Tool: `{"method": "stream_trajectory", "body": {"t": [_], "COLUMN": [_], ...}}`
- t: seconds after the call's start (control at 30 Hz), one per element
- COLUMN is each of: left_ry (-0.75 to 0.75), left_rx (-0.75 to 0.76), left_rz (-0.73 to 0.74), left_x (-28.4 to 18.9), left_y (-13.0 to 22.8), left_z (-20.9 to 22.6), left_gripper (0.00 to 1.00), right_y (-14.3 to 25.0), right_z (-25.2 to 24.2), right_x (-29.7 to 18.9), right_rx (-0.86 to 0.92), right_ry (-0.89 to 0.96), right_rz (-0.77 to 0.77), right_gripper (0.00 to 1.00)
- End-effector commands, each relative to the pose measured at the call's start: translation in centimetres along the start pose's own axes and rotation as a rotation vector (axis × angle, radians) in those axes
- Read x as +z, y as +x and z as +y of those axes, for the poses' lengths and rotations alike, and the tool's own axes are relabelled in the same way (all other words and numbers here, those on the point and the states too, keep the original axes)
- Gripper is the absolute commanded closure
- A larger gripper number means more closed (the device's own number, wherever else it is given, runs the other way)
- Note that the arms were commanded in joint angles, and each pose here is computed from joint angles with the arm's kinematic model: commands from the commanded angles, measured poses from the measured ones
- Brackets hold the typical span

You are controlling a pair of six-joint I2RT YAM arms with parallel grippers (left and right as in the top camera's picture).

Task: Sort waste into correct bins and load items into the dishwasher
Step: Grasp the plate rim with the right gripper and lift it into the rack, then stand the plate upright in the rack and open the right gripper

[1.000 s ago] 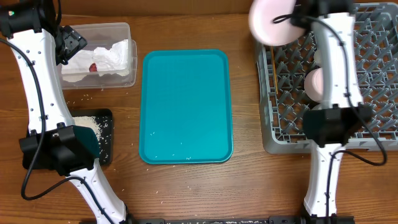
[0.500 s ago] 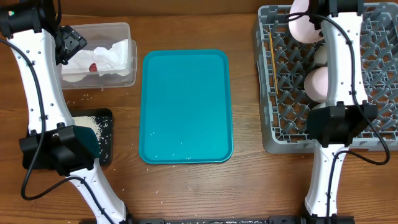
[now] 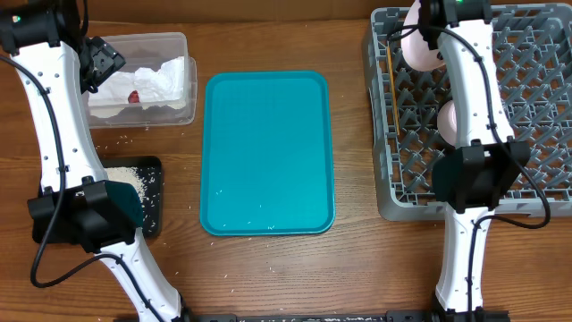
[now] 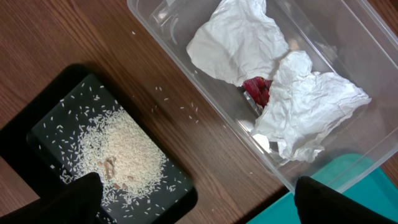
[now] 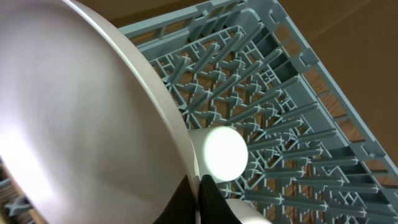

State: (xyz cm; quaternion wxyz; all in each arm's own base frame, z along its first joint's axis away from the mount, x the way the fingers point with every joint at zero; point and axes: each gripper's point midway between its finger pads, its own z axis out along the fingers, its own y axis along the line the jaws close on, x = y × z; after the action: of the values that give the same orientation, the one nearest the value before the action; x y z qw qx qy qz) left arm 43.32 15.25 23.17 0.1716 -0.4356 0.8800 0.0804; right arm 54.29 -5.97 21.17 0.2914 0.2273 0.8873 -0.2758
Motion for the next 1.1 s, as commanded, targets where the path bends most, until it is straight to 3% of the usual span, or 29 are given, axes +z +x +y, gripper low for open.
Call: {"method": "stream_trajectory", "body": {"t": [0.0, 0.03, 0.1, 0.13, 0.17, 0.23, 0.27, 0.43, 0.6, 0.8, 1.07], "left_ry": [0.01, 0.009, 0.009, 0.01, 0.01, 0.009, 0.009, 0.009, 0.01, 0.009, 0.009], "left_rx": [0.004, 0.004, 0.003, 0.004, 0.004, 0.003, 0.004, 0.003, 0.003, 0.004, 0.004], "left_rz": [-0.032, -0.032, -0.032, -0.032, -0.032, -0.032, -0.032, -0.032, -0.032, -0.032, -0.032], "left_x": [-1.3, -1.2, -1.2, -1.3, -1.3, -1.2, -1.2, -1.2, -1.2, -1.3, -1.2], "left_y": [-0.3, -0.3, -0.3, -0.3, -0.3, -0.3, -0.3, -0.3, -0.3, -0.3, -0.3], "left_z": [0.0, 0.0, 0.0, 0.0, 0.0, 0.0, 0.0, 0.0, 0.0, 0.0, 0.0], "left_gripper": [0.0, 0.0, 0.0, 0.0, 0.0, 0.0, 0.0, 0.0, 0.0, 0.0, 0.0], "right_y": [-0.2, -0.1, 0.1, 0.2, 0.2, 0.2, 0.2, -0.7, -1.4, 2.2, 5.6], "right_z": [0.9, 1.2, 1.6, 1.8, 2.0, 2.2, 2.3, 2.4, -1.3, -6.5, -8.5], "right_x": [-1.4, -1.6, -2.0, -2.5, -2.8, -3.9, -4.6, -10.6, -17.7, -22.0, -25.5], "right_rx": [-0.008, -0.021, -0.037, -0.042, -0.045, -0.044, -0.04, 0.016, 0.067, 0.058, 0.007], "right_ry": [-0.022, -0.026, -0.032, -0.043, -0.052, -0.093, -0.124, -0.407, -0.601, -0.613, -0.721], "right_rz": [-0.022, -0.023, -0.025, -0.026, -0.025, -0.021, -0.016, 0.006, -0.012, 0.075, 0.115], "right_gripper": [0.91, 0.86, 0.65, 0.44, 0.33, 0.2, 0.0, 0.0, 0.0, 0.0, 0.0]}}
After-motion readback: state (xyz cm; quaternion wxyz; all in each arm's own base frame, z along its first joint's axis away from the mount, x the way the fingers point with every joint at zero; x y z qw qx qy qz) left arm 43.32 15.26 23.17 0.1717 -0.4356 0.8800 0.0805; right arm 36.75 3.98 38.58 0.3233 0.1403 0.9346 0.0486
